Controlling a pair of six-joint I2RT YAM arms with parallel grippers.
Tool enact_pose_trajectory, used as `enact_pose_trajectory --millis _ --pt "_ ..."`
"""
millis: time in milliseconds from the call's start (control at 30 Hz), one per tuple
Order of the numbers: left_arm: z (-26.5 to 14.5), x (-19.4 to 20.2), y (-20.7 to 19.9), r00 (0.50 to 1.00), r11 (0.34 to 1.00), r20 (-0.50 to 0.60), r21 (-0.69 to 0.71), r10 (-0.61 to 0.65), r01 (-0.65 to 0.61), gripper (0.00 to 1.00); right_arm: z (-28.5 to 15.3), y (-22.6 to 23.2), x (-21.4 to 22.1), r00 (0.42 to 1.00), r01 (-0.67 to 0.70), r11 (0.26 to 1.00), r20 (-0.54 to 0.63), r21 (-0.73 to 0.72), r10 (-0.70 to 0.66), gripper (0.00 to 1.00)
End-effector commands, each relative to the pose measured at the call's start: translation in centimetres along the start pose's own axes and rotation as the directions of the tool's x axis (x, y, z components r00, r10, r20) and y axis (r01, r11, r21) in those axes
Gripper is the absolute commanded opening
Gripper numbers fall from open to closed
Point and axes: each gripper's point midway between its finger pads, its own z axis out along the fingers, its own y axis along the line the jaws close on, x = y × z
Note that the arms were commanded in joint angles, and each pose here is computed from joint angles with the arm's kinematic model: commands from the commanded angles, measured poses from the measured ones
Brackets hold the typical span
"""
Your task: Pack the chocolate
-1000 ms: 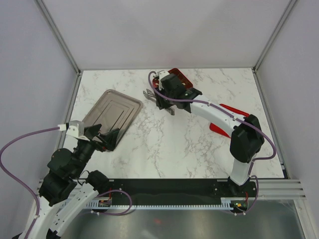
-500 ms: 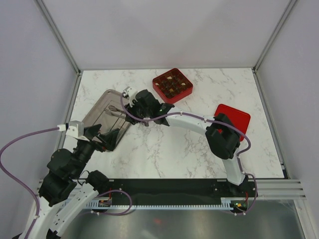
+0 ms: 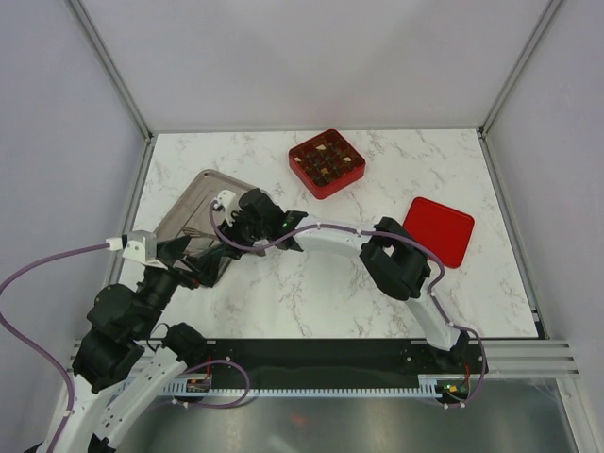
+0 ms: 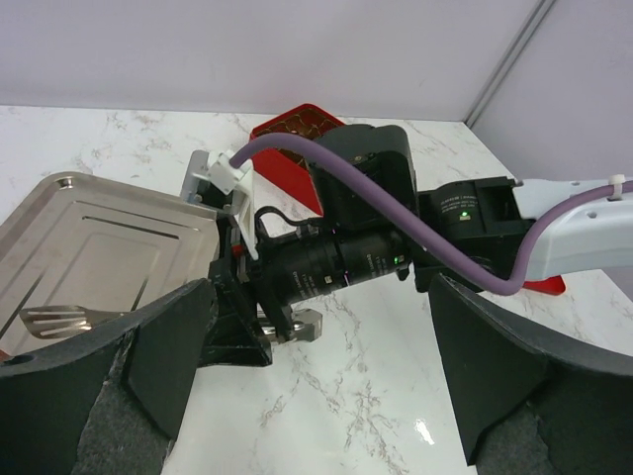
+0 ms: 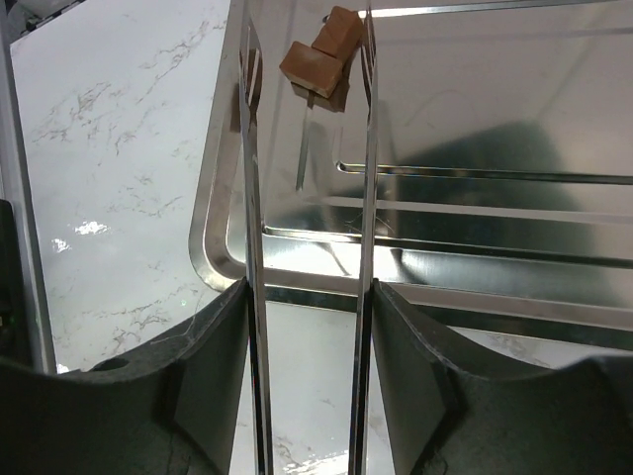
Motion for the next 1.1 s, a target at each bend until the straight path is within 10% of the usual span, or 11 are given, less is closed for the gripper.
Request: enact_pose_trajectory --millis 0,1067 --pt "0.1 -0.9 -0.2 0.999 0.999 0.042 0.016 0.029 -0.030 1.00 0.9 1.1 -2.3 0.995 0.070 0.996 0.072 -0.046 -0.066 0.59" --pt "0.2 -0.9 -0.2 0.999 1.000 0.041 0.013 0.022 -0.023 1.00 -2.7 -2.3 0.4 1.000 0.031 0.981 -0.007 0.189 -0.030 0.44"
